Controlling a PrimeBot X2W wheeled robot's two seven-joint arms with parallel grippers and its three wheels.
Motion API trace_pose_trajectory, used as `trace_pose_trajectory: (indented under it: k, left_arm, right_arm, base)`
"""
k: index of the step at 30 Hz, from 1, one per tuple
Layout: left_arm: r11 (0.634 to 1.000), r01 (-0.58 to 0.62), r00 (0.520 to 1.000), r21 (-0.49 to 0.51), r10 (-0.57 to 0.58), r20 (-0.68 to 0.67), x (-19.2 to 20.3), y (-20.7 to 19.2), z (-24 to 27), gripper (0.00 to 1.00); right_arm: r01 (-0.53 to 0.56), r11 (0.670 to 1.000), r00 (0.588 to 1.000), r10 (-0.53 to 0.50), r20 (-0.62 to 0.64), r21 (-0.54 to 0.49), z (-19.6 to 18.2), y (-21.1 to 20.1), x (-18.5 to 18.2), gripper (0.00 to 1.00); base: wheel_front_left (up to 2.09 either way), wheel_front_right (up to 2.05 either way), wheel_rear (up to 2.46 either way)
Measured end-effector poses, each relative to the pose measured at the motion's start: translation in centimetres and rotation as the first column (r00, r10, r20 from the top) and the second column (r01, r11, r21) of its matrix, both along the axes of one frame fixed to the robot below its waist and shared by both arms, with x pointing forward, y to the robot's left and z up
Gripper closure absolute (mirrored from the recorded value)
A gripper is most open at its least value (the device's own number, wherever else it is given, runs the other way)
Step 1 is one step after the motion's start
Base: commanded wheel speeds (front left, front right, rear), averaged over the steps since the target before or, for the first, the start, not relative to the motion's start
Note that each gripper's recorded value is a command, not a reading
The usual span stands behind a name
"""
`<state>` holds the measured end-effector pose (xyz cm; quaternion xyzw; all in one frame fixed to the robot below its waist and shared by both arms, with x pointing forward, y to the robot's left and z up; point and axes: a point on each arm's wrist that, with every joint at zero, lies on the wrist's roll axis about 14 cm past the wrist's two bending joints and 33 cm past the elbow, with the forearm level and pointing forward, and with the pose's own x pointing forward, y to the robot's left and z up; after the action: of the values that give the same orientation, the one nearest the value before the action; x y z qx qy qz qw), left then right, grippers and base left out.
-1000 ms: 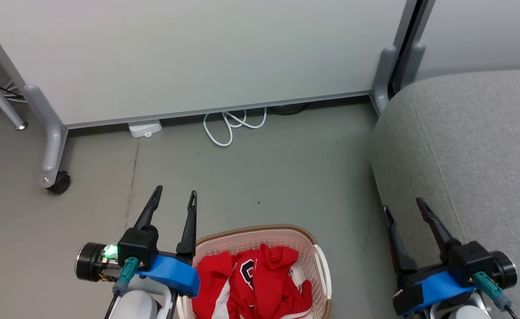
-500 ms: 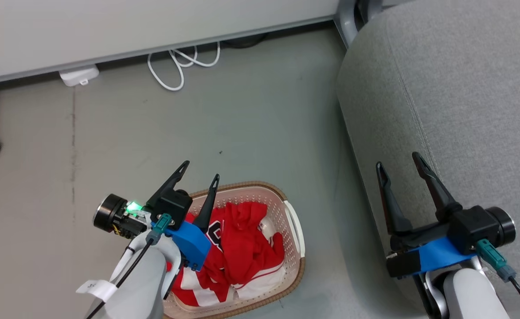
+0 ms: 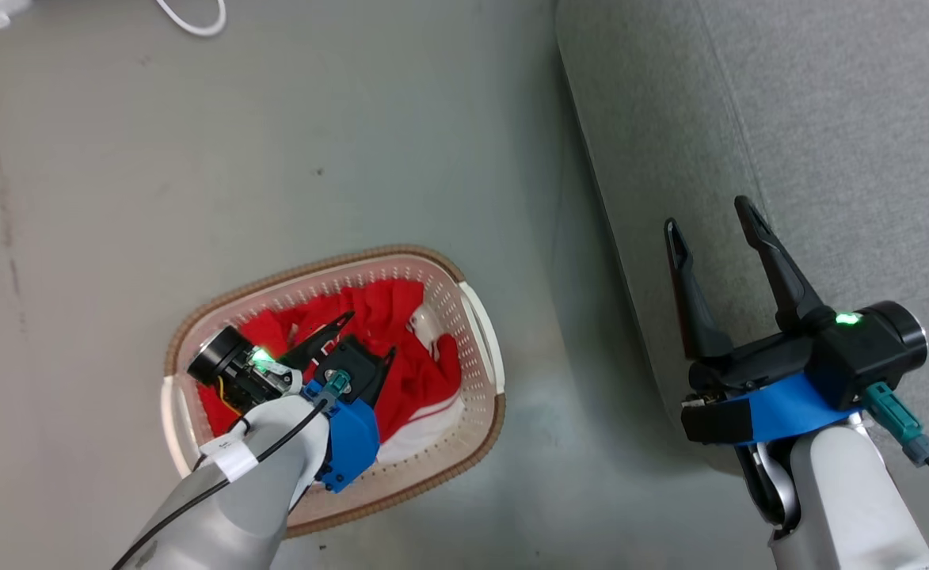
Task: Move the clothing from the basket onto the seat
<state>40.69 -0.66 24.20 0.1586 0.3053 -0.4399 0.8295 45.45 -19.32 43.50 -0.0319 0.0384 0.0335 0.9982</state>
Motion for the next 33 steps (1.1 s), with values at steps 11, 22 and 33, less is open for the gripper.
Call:
trace_pose_trajectory:
  k: [11,22,33]
  left_arm:
    - [0.984,0.118,0.971,0.132,-0.087,-0.222,-3.2,0.6,-7.1,0.00]
    - [0.967,0.093,0.917,0.237,0.010,-0.399,-3.1,2.6,-12.1,0.00]
    - [0.962,0.121,0.870,0.246,0.016,-0.493,-4.0,2.4,-14.9,0.00]
  right_arm:
    - [-0.006,1.000,0.998,0.005,-0.058,-0.022,-3.3,-0.4,1.4,0.00]
    - [-0.010,0.999,0.995,0.006,-0.101,-0.038,-6.1,-0.6,2.2,0.00]
    - [-0.038,0.998,0.989,0.032,-0.142,-0.041,-8.6,-0.1,2.7,0.00]
  base:
    - [0.00,0.00,0.00]
    - [0.00,0.00,0.00]
    - [0.00,0.00,0.00]
